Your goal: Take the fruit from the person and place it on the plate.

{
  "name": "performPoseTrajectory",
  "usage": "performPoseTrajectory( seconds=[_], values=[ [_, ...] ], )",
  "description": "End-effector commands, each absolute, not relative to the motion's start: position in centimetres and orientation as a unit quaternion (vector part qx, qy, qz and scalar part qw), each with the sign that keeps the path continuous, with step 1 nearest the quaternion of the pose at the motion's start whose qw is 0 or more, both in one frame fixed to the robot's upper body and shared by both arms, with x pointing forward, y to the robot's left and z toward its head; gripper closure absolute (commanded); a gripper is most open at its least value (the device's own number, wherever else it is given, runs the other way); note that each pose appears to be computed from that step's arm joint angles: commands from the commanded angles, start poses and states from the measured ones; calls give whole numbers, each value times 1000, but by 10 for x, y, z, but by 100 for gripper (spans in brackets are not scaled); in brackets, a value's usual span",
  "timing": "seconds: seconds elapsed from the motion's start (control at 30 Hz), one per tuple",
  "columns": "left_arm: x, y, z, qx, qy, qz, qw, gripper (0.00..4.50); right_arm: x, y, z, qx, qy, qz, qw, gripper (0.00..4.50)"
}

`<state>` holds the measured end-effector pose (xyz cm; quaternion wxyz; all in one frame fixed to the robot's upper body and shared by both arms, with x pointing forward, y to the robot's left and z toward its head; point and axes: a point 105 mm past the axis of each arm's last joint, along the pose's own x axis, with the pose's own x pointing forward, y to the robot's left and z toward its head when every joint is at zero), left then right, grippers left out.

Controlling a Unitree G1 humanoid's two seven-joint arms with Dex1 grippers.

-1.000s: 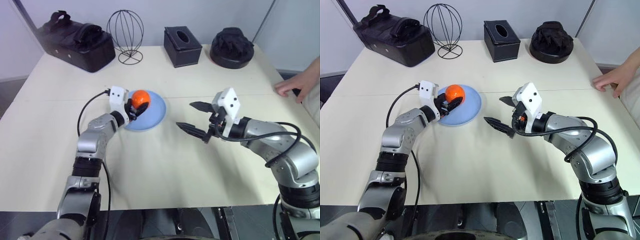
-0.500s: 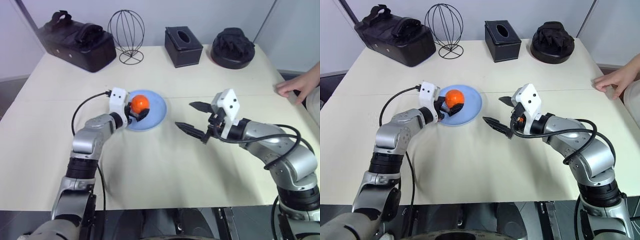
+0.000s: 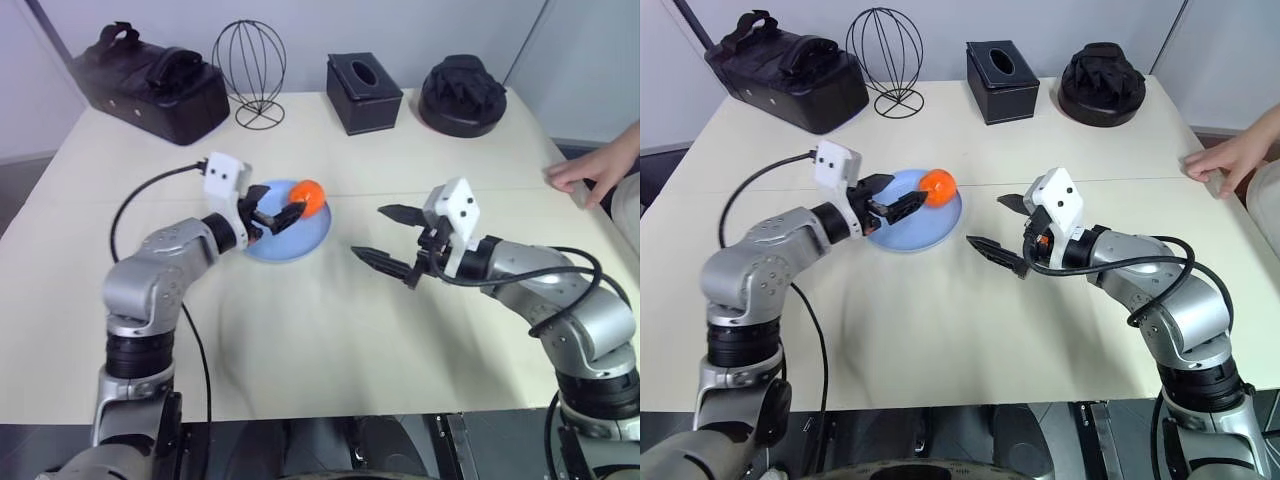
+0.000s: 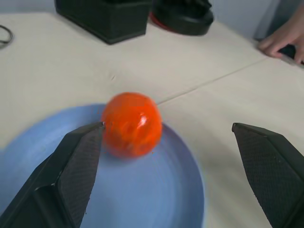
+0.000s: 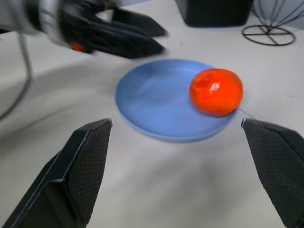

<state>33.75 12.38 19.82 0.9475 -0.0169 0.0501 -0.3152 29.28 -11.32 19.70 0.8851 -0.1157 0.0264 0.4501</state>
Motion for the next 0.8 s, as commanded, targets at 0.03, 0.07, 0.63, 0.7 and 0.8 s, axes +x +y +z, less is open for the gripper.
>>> performPoseTrajectory(
  seconds=[0.03, 0.07, 0.63, 0.7, 0.8],
  values=[
    [311, 141, 209, 15, 41, -312, 949, 4, 294, -120, 212, -135, -1, 452, 882, 0],
    [303, 147, 208, 30, 46, -309, 949, 4, 295, -122, 211, -139, 0, 452, 881, 0],
    [247, 241, 233, 62, 80, -248, 964, 4, 296, -143, 209, -167, 25, 472, 865, 0],
    [248, 240, 232, 62, 79, -249, 963, 4, 297, -142, 210, -167, 23, 472, 866, 0],
    [249, 238, 231, 63, 76, -252, 963, 4, 297, -142, 212, -167, 20, 471, 866, 0]
  ],
)
